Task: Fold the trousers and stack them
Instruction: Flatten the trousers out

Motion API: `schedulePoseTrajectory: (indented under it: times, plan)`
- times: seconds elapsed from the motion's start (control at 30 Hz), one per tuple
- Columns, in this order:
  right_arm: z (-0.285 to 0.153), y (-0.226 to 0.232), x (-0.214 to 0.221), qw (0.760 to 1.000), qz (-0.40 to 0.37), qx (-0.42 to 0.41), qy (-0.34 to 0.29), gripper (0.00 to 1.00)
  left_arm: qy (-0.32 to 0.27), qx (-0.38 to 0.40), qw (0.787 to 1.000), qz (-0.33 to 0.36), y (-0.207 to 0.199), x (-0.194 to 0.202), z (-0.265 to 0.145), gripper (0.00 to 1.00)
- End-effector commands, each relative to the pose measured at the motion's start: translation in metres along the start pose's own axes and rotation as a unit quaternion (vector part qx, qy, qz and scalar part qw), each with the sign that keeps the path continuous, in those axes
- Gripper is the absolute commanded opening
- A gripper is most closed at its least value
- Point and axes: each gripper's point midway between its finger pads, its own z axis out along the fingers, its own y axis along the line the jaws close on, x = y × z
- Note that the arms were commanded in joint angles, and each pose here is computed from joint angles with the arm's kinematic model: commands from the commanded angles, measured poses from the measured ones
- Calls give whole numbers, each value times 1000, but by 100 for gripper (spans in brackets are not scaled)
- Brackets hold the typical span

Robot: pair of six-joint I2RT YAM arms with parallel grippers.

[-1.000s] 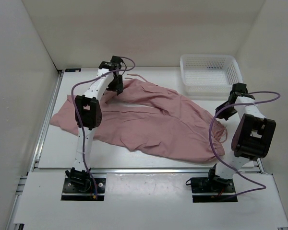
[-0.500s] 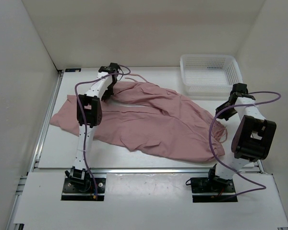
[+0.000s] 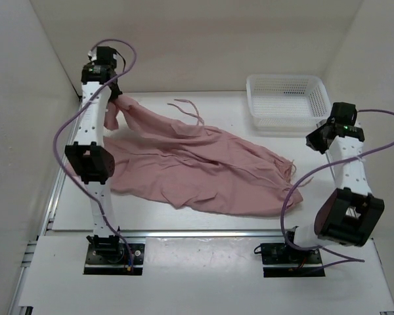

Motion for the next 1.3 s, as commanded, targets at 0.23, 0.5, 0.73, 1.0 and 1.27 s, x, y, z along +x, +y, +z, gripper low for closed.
schedulePoseTrajectory:
  times: [0.23,0.5,0.73,1.0,1.27]
  plan:
    - [-1,17,45,989,-53,-89,106,20,-50,76,996,-11,-7,-24,-67,10]
    - [36,35,91,977,-93,-83,171,39,-42,85,995,-13,-11,-21,-66,10]
    - [59,77,143,953,-246,-37,170,35,-34,82,996,-10,-12,-16,-62,10]
    - [66,-2,217,935,-242,84,245,34,-12,69,997,-18,5,-4,-56,10]
    - [12,-49,251,930,-229,108,267,36,35,51,997,-54,37,36,-58,10]
